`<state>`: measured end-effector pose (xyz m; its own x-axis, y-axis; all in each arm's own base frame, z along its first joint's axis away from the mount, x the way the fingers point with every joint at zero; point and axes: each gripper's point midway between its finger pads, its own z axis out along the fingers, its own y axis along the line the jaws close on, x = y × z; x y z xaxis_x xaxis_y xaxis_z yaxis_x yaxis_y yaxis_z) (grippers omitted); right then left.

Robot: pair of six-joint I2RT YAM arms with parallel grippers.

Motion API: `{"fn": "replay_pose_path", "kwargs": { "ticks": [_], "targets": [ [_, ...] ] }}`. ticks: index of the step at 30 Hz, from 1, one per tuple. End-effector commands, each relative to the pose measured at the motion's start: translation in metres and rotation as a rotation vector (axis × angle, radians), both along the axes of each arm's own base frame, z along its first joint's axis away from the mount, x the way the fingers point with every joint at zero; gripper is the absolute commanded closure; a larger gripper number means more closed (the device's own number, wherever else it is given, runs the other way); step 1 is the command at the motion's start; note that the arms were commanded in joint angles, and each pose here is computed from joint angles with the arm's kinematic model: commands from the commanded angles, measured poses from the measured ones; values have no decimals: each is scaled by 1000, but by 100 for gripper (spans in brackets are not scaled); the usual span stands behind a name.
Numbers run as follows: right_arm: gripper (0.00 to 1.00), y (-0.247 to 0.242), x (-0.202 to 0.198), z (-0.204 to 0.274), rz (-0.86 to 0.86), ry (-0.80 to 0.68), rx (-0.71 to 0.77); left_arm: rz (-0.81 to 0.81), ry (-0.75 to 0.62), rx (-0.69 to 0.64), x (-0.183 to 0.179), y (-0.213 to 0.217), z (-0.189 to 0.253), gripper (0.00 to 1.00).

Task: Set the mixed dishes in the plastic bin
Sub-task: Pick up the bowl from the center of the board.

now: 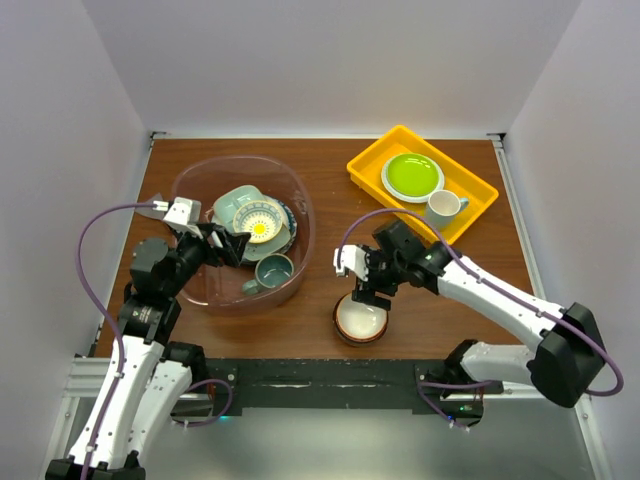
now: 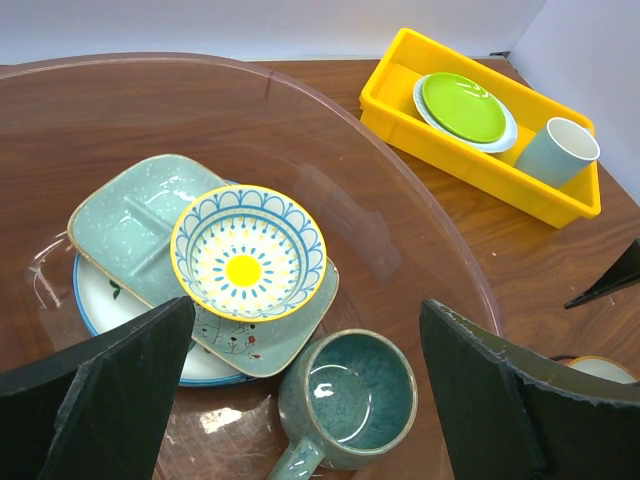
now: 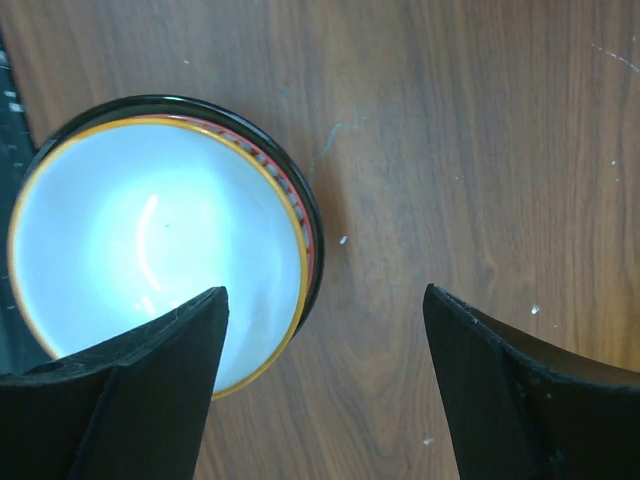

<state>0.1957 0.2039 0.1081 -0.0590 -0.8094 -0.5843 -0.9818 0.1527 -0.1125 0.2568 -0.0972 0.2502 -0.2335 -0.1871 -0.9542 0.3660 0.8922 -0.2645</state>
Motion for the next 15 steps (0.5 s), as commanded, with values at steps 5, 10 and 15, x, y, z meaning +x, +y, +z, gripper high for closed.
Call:
{"fn": "replay_pose_path", "kwargs": {
  "ticks": [5, 10, 15],
  "targets": [
    [32, 0, 23, -10, -28, -183, -137, -5, -33, -9, 3, -1, 5, 0],
    [43, 1, 23, -10, -22, -200, -150, -5, -33, -9, 3, -1, 5, 0],
    [64, 3, 24, -6, -22, -198, -148, -4, -33, -9, 3, -1, 5, 0]
  ]
}}
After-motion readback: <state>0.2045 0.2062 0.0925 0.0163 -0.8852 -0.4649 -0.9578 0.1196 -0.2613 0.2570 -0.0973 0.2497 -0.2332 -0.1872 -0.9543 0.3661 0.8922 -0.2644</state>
